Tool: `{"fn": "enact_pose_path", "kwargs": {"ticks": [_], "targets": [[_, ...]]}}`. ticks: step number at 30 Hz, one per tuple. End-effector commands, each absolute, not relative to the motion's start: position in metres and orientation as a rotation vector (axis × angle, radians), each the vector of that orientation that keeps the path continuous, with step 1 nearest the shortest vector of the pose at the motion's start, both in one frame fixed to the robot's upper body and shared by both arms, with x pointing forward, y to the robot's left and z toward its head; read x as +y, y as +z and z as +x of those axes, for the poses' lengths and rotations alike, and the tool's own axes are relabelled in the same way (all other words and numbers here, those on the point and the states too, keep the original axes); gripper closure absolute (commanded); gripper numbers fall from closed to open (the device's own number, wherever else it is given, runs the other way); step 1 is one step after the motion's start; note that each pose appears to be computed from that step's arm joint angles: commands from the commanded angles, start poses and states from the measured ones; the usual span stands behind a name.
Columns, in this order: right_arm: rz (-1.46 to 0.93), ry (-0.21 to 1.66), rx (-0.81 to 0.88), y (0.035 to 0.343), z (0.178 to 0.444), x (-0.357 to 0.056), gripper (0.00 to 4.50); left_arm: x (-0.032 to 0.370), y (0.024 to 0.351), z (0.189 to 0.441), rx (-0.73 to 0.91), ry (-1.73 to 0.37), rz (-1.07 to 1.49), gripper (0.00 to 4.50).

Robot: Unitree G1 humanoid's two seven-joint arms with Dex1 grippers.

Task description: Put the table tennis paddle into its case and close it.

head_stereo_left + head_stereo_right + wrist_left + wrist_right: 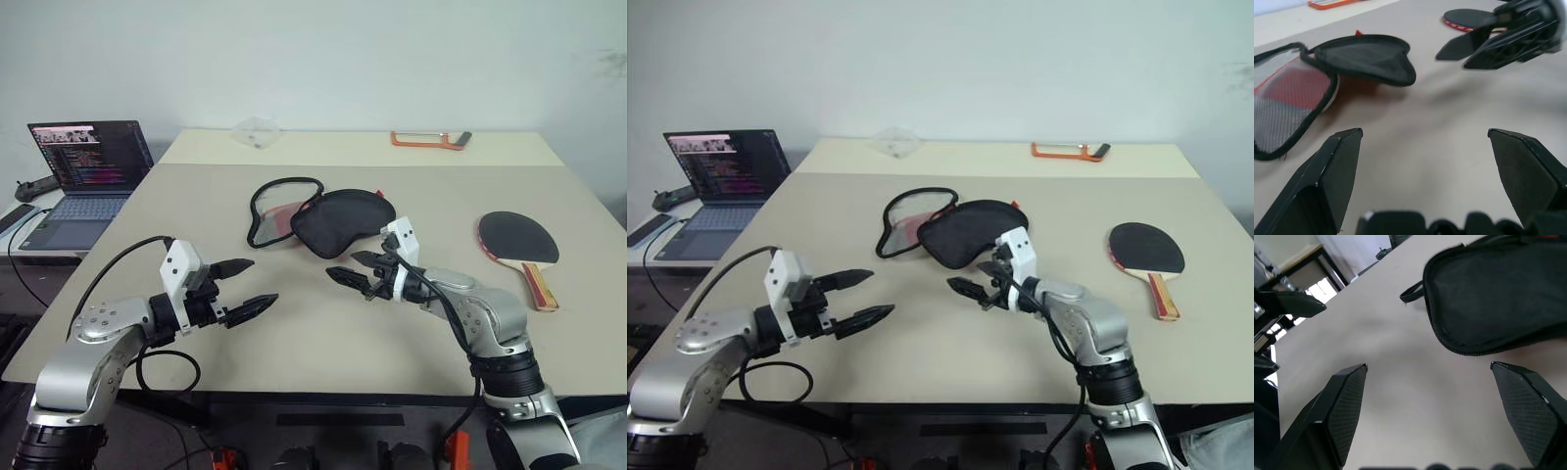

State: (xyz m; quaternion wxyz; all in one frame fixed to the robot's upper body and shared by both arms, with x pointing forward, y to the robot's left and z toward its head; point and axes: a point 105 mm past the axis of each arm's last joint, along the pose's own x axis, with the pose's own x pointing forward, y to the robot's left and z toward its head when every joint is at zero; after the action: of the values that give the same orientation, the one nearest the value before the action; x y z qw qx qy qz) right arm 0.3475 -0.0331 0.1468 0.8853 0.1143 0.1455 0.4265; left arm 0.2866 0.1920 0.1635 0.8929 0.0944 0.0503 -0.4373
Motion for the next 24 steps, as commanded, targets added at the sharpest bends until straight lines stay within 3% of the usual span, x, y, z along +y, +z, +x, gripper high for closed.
{"fn": "enact_pose_path", "kwargs": {"ticks": [1, 8, 21, 24], "targets": [[0.331, 0.802, 0.283, 0.160, 0.370, -0.030, 0.07, 0.198, 0.185, 0.285, 0.080, -0.930, 0.158, 0.00], [0.410, 0.695, 0.307, 0.155, 0.395, -0.026, 0.07, 0.209, 0.193, 0.283, 0.094, -0.929, 0.152, 0.00], [0.559, 0.653, 0.348, 0.153, 0.407, -0.014, 0.07, 0.209, 0.180, 0.289, 0.103, -0.906, 0.158, 0.00], [0.580, 0.654, 0.344, 0.157, 0.409, -0.015, 0.64, 0.208, 0.179, 0.291, 0.103, -0.912, 0.167, 0.00]]}}
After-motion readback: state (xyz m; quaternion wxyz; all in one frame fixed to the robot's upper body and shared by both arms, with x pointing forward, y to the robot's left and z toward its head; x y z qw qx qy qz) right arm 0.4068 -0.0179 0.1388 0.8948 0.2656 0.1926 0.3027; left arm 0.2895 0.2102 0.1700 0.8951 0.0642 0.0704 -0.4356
